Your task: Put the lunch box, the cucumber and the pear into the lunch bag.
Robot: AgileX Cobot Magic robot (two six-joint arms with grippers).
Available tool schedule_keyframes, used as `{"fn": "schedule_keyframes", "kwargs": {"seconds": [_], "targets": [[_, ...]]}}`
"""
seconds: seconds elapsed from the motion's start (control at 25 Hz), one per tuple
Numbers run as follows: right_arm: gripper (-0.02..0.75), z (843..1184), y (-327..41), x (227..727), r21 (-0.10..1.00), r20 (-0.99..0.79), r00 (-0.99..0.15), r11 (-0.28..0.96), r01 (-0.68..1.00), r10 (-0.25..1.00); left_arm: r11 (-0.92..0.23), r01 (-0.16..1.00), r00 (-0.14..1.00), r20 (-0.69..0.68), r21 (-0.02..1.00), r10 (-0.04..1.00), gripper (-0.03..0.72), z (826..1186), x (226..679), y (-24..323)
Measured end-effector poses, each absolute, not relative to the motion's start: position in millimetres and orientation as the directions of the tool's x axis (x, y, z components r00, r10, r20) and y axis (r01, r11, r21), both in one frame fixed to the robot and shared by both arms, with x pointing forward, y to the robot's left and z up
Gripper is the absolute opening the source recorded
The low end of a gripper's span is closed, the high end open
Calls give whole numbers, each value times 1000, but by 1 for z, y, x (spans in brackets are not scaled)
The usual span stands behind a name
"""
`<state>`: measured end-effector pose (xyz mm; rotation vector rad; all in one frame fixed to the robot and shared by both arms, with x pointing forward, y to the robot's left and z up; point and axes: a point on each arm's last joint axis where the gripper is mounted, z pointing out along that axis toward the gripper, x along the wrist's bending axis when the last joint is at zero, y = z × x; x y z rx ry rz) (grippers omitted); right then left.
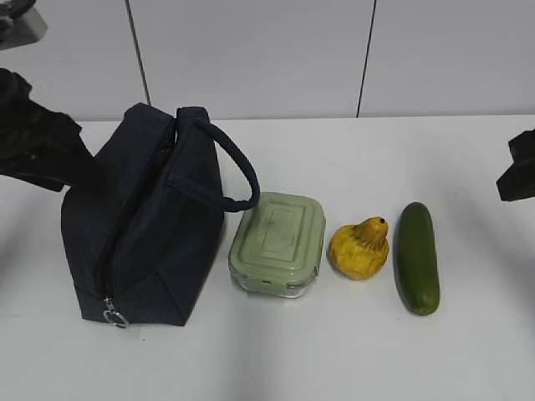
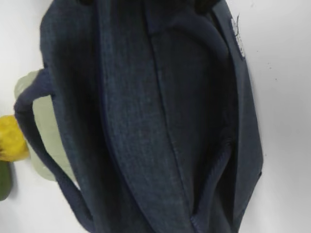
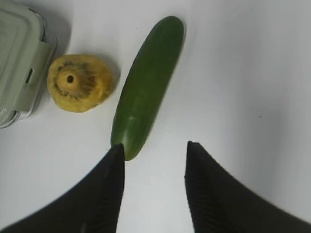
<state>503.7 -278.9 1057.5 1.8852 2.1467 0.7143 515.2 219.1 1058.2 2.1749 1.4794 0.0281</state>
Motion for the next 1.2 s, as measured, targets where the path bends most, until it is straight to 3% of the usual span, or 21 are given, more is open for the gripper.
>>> {"fn": "schedule_keyframes", "kwargs": {"seconds": [0.08,0.16,0.24,0.32,0.56,0.8,0.96,1.2], "targets": [[332,1055,-278,510,472,181,-166,62,879,969,-281,876,400,-265,392,877,342,1050,520,218],[332,1050,-277,516,460,189,-162,58,886,968,-283,883,395,-268,373,879,235,1043,523,218],[335,1044,-277,524,448,193,-158,56,892,968,-290,885,399,-269,365,877,76,1039,525,217],[361,1039,-277,532,438,202,-150,48,898,968,-292,881,402,-264,372,877,15,1039,526,217],[521,1024,-274,555,405,253,-127,14,914,959,-291,876,404,-257,385,878,-5,1040,528,218],[540,1008,-271,577,305,301,-44,-52,951,953,-284,870,402,-248,404,881,-5,1040,530,218],[540,995,-260,586,223,208,-65,17,975,976,-284,866,404,-243,412,882,-5,1040,530,218],[540,987,-235,598,218,165,-37,0,976,986,-284,864,405,-238,415,883,-5,1040,531,218]]}}
